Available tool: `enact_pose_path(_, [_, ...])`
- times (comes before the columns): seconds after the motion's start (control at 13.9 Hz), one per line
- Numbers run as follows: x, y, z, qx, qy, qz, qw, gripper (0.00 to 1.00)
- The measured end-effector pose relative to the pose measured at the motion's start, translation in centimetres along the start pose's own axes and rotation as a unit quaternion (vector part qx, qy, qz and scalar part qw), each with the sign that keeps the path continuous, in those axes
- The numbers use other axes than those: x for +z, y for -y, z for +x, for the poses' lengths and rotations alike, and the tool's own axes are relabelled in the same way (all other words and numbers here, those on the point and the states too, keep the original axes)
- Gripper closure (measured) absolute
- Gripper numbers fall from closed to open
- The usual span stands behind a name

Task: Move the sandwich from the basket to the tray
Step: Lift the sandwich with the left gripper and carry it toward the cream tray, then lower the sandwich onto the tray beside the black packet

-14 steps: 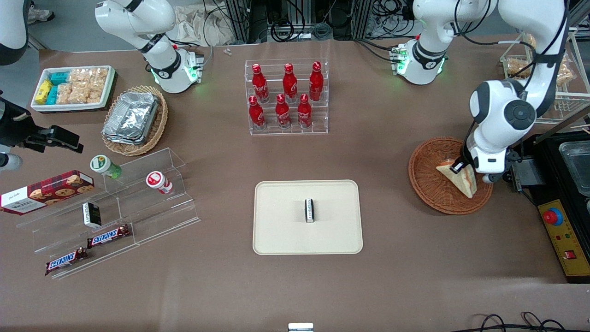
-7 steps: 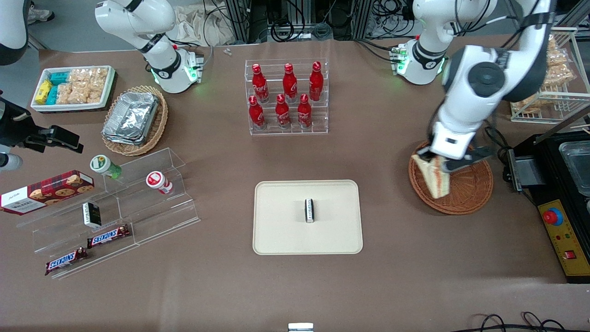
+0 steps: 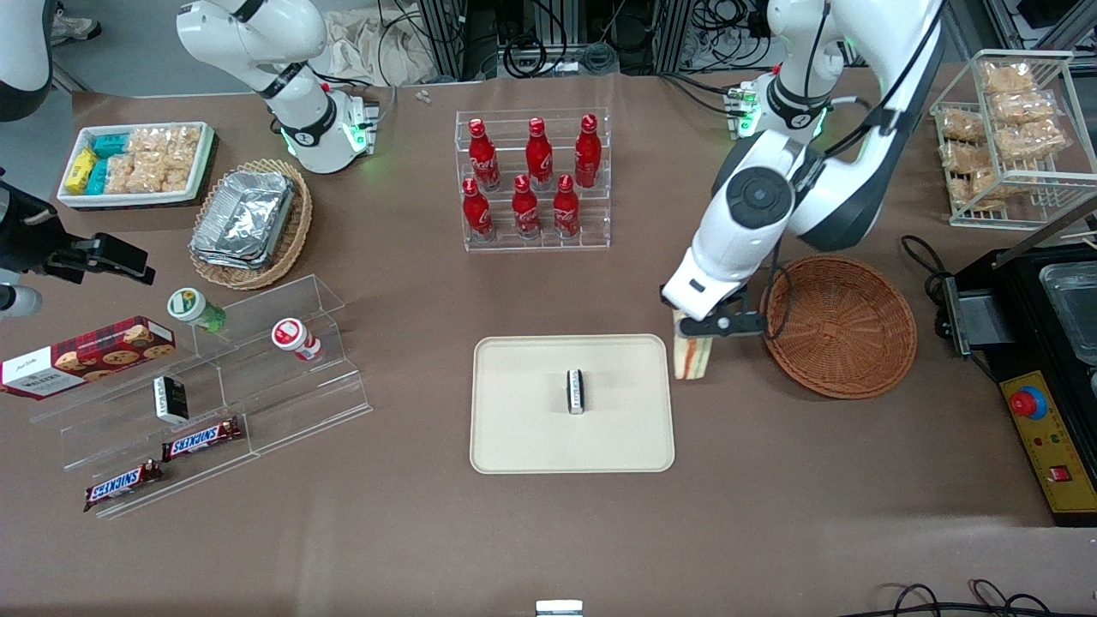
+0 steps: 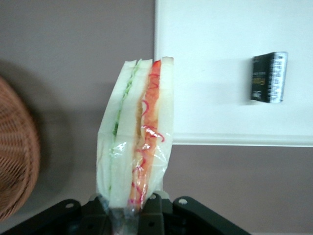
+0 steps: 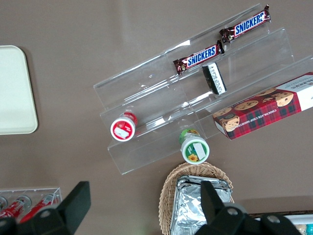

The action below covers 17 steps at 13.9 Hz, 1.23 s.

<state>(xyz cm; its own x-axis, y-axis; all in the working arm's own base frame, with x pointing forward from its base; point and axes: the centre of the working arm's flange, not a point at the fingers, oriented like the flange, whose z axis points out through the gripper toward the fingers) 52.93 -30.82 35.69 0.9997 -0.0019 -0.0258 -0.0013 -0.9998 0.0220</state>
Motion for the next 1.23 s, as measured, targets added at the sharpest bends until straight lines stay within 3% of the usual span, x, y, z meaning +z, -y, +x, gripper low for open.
enact_pose_path(0.36, [4.9,-2.4,3.6,0.022,-0.005,0.02,0.9996,0.82])
enact_pose_path(0.51, [6.9,-2.8,5.0,0.019,-0.005,0.016,0.9997,0.82])
enact_pose_path(0.72, [10.0,-3.9,6.1,0.006,-0.023,0.006,0.9997,0.82])
enact_pose_path(1.15, [12.9,-4.5,6.0,-0.015,-0.019,0.008,0.9997,0.82])
enact_pose_path(1.23, [12.9,-4.5,6.0,-0.016,-0.019,0.008,0.9997,0.75])
